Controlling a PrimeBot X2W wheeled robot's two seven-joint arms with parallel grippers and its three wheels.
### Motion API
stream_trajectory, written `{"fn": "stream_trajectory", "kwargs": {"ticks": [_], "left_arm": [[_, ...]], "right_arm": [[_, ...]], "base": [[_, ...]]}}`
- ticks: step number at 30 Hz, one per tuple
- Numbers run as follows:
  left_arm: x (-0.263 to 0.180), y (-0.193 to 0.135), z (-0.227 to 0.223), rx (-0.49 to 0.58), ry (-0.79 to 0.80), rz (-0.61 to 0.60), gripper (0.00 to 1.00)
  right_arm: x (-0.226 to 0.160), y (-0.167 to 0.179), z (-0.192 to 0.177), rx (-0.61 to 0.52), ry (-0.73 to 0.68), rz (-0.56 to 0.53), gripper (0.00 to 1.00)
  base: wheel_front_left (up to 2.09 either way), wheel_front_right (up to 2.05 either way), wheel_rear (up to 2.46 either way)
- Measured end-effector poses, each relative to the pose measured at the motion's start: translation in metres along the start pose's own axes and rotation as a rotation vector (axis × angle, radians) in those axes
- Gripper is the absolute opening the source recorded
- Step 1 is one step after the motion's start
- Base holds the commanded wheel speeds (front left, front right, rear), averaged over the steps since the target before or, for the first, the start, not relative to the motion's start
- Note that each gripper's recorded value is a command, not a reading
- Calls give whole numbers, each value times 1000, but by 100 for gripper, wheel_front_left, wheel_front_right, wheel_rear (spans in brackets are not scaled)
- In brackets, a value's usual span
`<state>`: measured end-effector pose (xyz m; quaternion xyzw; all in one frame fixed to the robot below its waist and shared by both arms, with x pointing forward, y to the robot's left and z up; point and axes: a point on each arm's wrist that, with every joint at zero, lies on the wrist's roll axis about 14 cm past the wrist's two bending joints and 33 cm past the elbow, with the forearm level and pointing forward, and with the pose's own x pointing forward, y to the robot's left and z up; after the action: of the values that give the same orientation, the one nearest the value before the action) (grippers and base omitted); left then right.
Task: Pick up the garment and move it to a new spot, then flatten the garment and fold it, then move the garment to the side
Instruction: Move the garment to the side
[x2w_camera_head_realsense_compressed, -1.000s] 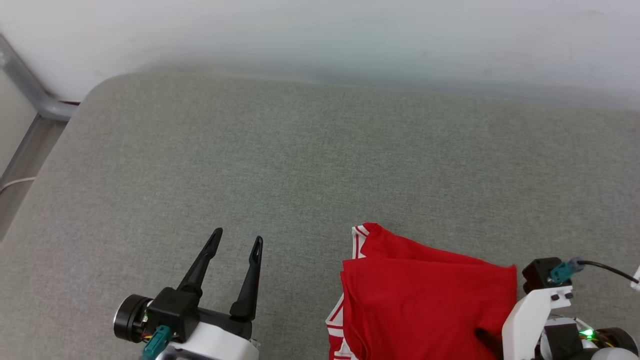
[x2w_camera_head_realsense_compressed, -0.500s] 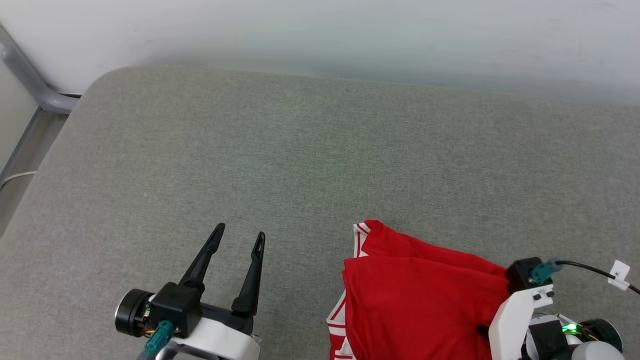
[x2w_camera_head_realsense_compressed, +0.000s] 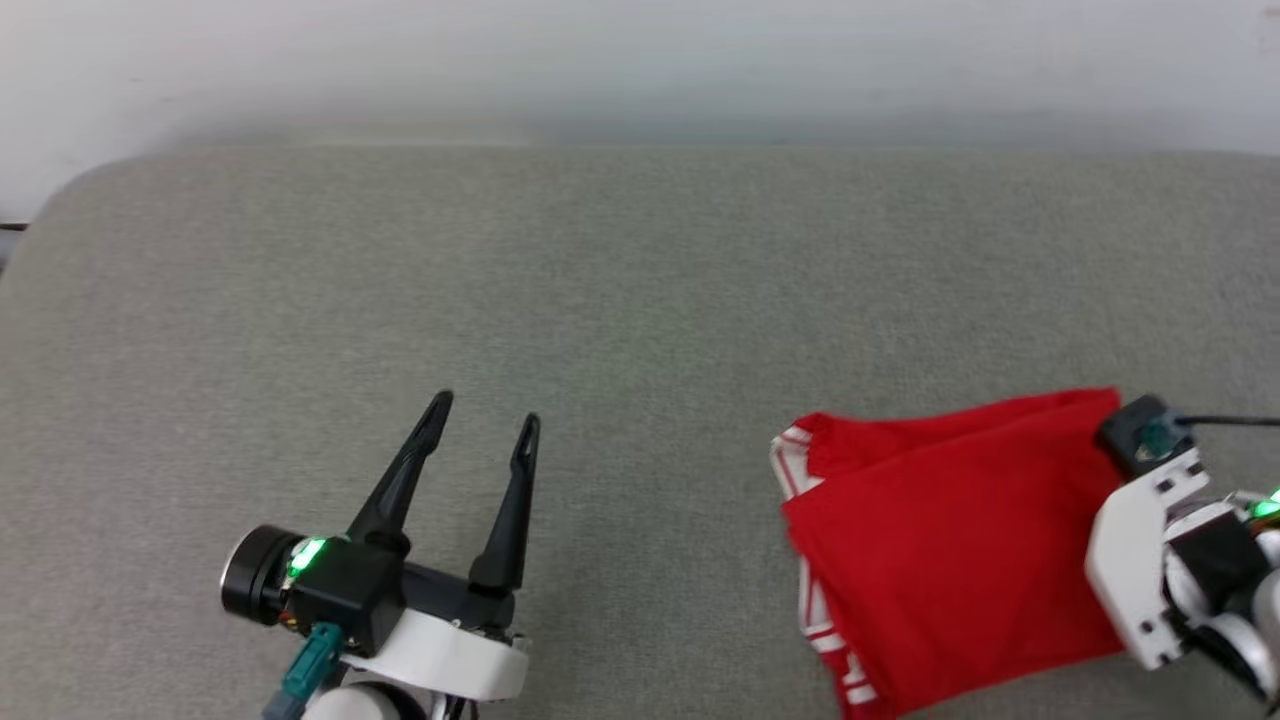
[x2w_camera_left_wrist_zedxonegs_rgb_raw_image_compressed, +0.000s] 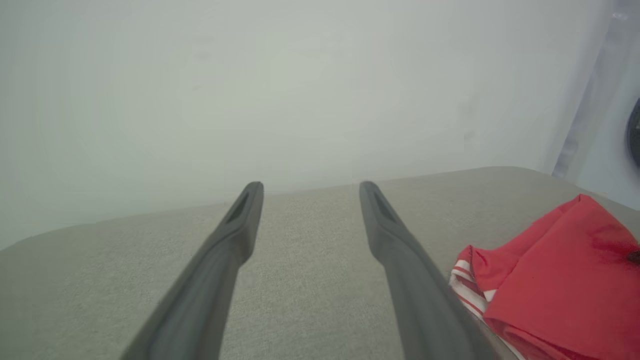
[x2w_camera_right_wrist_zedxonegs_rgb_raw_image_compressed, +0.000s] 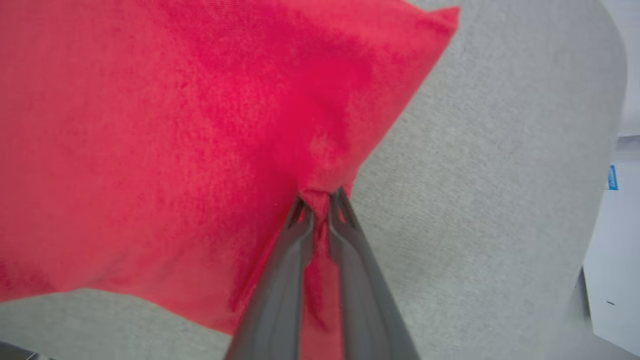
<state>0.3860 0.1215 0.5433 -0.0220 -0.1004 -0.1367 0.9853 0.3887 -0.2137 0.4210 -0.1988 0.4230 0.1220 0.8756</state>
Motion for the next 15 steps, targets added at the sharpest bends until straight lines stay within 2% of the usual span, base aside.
{"fn": "stream_trajectory", "kwargs": {"ticks": [7,10,15], "left_arm": [[38,-35,-9,-24,-22,-149,100],[53,-43,-16,-39,-26,-185,100],[80,-54,-23,-49,-62,-246,100]], "right_arm": [[2,-96,-10,-114,56,-195,0],[2,-135,-17,-208,89,-287,0],[9,-193,-38,-187,150,-386,0]], "base": [[0,0,0],[0,0,0],[0,0,0]]}}
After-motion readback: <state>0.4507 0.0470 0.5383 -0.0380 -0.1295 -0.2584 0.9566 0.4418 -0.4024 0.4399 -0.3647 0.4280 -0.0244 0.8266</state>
